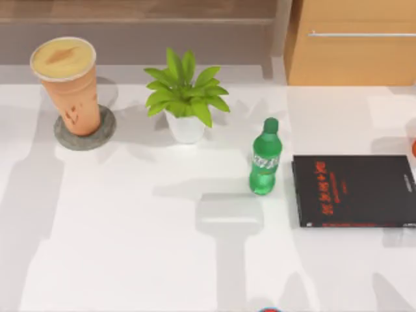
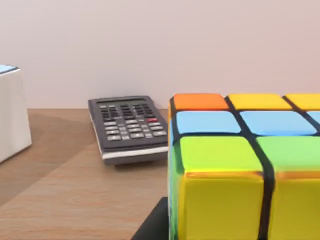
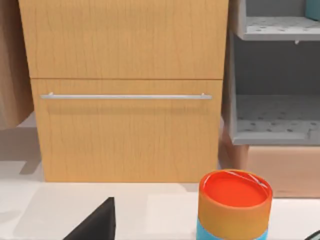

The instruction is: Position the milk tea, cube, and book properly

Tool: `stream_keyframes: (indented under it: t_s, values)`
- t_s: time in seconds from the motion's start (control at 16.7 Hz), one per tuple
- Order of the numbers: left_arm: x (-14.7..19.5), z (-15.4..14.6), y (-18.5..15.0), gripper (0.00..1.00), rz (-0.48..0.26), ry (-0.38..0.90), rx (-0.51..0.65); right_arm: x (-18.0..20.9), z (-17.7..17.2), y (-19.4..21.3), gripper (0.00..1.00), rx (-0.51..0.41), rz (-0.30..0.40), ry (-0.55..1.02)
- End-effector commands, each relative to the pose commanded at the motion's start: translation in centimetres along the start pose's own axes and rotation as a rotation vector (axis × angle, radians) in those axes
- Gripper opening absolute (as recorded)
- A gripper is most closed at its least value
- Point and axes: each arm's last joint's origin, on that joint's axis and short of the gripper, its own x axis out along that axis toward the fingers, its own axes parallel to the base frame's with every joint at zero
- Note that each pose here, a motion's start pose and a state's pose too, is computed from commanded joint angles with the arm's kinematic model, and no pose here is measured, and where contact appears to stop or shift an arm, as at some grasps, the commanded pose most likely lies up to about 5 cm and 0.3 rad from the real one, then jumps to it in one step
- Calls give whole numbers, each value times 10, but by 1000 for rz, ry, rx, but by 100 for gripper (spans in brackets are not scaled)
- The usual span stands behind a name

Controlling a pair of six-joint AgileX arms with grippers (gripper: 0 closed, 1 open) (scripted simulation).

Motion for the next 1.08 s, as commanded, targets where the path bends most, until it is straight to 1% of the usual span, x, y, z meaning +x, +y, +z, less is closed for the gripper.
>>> stream_keyframes:
  t_s: [0.24,0.3,0.84,0.96,1.08]
  values:
    - [0,0,0,98,0,0,0,0,0,0,100,0,0,0]
    - [0,0,0,100,0,0,0,0,0,0,100,0,0,0]
    - [-1,1,1,100,2,-2,0,0,0,0,100,0,0,0]
    - [-9,4,1,100,2,-10,0,0,0,0,100,0,0,0]
    - [-17,0,1,100,2,4,0,0,0,0,100,0,0,0]
